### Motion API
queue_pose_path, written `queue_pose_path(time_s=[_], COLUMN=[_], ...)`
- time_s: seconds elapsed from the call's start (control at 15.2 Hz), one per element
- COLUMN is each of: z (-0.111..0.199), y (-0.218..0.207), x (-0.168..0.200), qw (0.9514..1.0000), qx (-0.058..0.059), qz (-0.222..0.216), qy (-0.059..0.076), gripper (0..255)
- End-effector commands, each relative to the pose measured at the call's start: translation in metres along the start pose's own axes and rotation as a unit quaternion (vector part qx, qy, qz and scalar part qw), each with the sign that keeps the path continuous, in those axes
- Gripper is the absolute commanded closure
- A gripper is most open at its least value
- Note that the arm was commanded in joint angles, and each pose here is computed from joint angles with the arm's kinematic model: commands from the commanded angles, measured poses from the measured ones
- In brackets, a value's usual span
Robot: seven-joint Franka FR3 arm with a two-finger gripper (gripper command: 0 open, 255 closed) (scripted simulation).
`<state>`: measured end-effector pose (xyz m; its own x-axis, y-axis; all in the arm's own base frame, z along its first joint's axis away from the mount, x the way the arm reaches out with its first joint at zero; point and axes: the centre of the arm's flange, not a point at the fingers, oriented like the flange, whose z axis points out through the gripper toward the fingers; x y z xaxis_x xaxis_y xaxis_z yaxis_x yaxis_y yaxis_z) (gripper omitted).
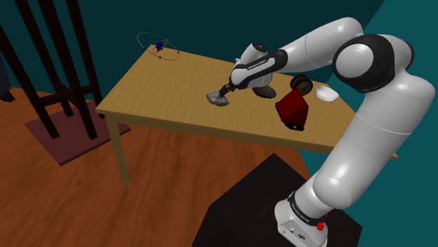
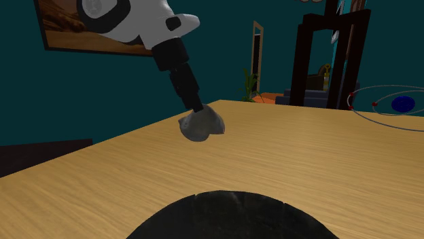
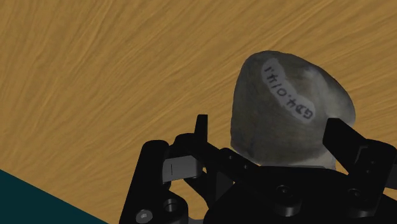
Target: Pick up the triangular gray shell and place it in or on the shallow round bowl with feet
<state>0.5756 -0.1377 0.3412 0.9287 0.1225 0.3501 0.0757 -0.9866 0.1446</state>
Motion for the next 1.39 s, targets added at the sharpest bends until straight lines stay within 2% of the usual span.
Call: queue_pose_path(time_s=[0.0, 0.07, 0.66, 1.32], z=[0.014, 0.012, 0.014, -0.035], y=[-0.004, -0.003, -0.004, 0.003], x=[-0.008, -0.006, -0.008, 0.011], qw=[0.9999, 0.9999, 0.9999, 0.9999], qx=[0.004, 0.004, 0.004, 0.004], qz=[-0.001, -0.001, -0.001, -0.001], qy=[-0.015, -0.015, -0.015, -0.015], gripper=[0, 255, 255, 255])
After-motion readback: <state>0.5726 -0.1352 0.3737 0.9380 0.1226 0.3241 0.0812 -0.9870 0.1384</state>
